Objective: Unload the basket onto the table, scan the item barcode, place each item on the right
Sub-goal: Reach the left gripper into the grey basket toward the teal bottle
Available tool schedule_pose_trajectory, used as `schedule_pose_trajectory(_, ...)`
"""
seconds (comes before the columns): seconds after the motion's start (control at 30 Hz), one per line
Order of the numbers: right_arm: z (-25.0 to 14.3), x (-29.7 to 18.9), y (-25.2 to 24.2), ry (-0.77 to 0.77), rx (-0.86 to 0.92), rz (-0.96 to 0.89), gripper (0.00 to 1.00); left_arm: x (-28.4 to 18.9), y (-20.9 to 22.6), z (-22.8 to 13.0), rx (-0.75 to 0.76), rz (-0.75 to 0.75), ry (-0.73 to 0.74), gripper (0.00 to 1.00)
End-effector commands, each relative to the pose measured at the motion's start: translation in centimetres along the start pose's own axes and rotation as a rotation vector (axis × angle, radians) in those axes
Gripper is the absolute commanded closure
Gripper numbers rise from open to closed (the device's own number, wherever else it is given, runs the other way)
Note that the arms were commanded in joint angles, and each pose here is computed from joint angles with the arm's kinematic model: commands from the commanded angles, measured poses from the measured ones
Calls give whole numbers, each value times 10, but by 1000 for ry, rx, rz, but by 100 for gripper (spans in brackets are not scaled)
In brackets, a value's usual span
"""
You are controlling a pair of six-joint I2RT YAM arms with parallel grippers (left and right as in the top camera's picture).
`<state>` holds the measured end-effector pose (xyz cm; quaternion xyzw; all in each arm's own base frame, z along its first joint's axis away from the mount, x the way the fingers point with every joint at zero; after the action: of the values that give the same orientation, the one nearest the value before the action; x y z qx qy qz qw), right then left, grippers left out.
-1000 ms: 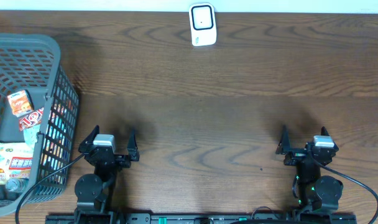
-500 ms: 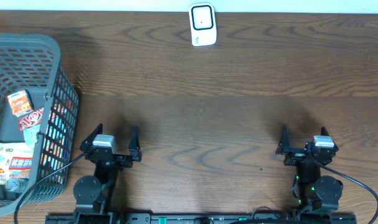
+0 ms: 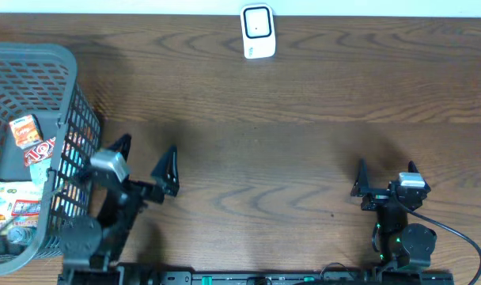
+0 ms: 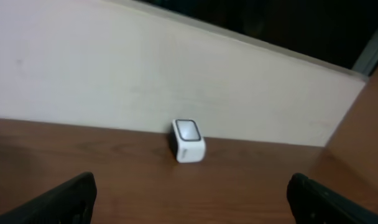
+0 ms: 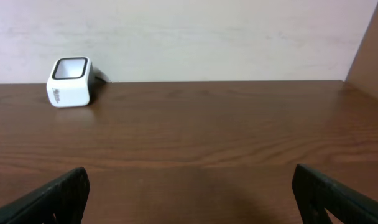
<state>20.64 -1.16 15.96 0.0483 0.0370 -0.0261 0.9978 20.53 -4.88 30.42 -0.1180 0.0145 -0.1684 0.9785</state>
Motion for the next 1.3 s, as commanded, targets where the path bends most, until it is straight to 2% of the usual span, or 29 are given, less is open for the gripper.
schedule_pose_trajectory(0.0, -1, 0, 2, 4, -15, 11, 1, 11, -11, 28, -67, -42, 39, 2)
schedule_pose_trajectory(0.2, -1, 0, 2, 4, -15, 11, 1, 17, -24, 61, -124, -46, 217, 2)
schedule_pose_trajectory(0.37, -1, 0, 2, 4, -15, 11, 1, 18, -22, 50, -137, -33, 286, 2)
schedule_pose_trajectory(0.47, -1, 0, 2, 4, -15, 12, 1, 19, -20, 53, -148, -20, 280, 2)
schedule_pose_trajectory(0.53, -1, 0, 2, 4, -15, 12, 1, 18, -10, 63, -191, 80, 254, 2)
schedule_pose_trajectory(0.63, -1, 0, 2, 4, -15, 12, 1, 8, 19, 83, -250, 339, 235, 2)
schedule_pose_trajectory(0.77, -1, 0, 2, 4, -15, 11, 1, -13, 57, 121, -241, 680, 242, 2)
schedule_pose_trajectory(0.97, -1, 0, 2, 4, -15, 11, 1, -38, 103, 163, -384, 1005, 276, 2)
schedule_pose_trajectory(1.07, -1, 0, 2, 4, -15, 11, 1, -52, 126, 159, -498, 1149, 310, 2)
schedule_pose_trajectory(1.13, -1, 0, 2, 4, -15, 12, 1, -69, 147, 139, -635, 1289, 366, 2)
schedule_pose_trajectory(1.27, -1, 0, 2, 4, -15, 11, 1, -94, 162, 107, -779, 1452, 516, 2)
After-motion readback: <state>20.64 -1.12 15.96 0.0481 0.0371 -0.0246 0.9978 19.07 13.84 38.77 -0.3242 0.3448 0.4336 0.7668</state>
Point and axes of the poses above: each gripper's point midway between its finger pads, its own x axis out along the fingers, its own y axis along the line the jaws close on, z = x × y, the point moved 4 cm from there along -x, back along the fingers, and after that the axes turned 5 degrees about x, right-handed, at the moved point
